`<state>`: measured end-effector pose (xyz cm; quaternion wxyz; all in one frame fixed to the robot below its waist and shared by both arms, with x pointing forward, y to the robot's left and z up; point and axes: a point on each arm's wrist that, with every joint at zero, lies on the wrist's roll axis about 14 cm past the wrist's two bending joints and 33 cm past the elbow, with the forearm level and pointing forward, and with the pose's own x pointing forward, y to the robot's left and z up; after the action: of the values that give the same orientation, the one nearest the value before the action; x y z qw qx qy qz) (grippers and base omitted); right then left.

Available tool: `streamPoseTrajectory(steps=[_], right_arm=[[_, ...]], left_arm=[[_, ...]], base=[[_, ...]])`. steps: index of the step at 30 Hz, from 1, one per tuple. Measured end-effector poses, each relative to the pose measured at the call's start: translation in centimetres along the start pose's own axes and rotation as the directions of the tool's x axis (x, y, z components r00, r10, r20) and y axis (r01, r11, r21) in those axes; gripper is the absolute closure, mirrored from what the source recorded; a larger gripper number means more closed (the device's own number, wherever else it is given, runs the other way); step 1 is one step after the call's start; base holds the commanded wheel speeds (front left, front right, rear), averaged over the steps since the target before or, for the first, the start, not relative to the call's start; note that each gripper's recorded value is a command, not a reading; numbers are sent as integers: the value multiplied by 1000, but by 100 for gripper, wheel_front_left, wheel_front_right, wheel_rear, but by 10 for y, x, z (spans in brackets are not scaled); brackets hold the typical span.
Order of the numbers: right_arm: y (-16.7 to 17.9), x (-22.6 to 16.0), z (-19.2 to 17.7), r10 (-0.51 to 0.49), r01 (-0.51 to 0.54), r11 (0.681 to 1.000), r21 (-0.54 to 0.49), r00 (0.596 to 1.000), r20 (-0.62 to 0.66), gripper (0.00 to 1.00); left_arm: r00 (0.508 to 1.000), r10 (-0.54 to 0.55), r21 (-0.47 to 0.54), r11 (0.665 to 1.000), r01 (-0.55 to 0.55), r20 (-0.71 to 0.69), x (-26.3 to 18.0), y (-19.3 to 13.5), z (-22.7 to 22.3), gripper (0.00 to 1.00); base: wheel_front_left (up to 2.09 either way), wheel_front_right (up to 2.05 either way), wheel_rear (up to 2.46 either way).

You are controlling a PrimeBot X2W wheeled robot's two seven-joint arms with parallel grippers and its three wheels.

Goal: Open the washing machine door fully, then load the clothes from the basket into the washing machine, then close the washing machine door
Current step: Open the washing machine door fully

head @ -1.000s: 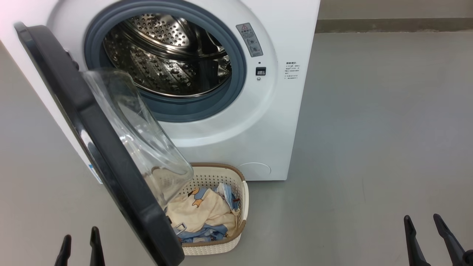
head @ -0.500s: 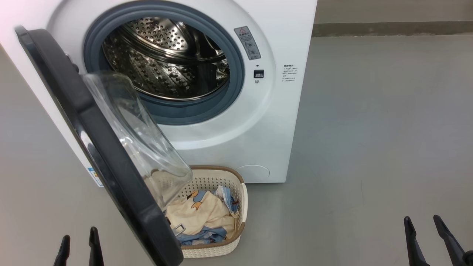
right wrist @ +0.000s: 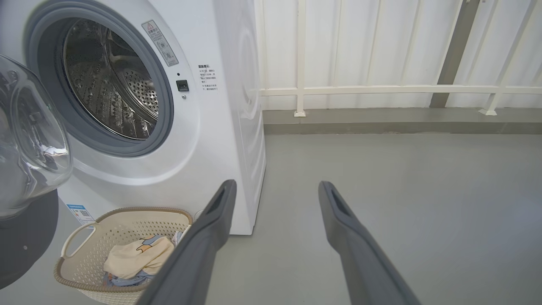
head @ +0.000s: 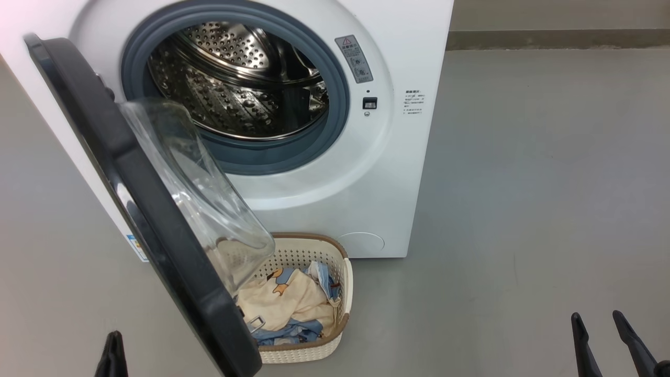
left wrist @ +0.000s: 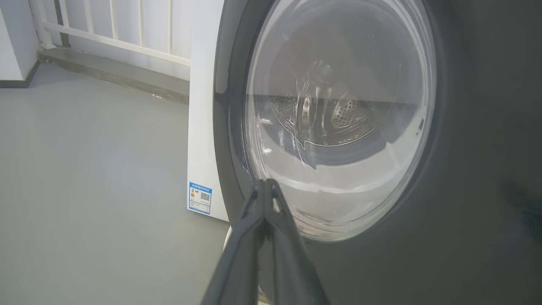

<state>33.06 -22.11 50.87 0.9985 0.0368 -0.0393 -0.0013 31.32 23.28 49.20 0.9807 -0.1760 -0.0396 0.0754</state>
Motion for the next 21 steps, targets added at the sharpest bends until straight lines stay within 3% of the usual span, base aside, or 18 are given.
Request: streamPoseTrajectory(steps=[16,21], right_arm=[[1,1,-1,5,-5,1000,-12,1000,-3,0],[2,2,-1,8,-9,1000,-15,1000,-3,0]], left_arm=[[1000,6,1,1000,-6,-5,0,2,-2,100],[996,76,15,997,-77,49,-1,26,16,100]], base=[[0,0,0],[0,0,0]])
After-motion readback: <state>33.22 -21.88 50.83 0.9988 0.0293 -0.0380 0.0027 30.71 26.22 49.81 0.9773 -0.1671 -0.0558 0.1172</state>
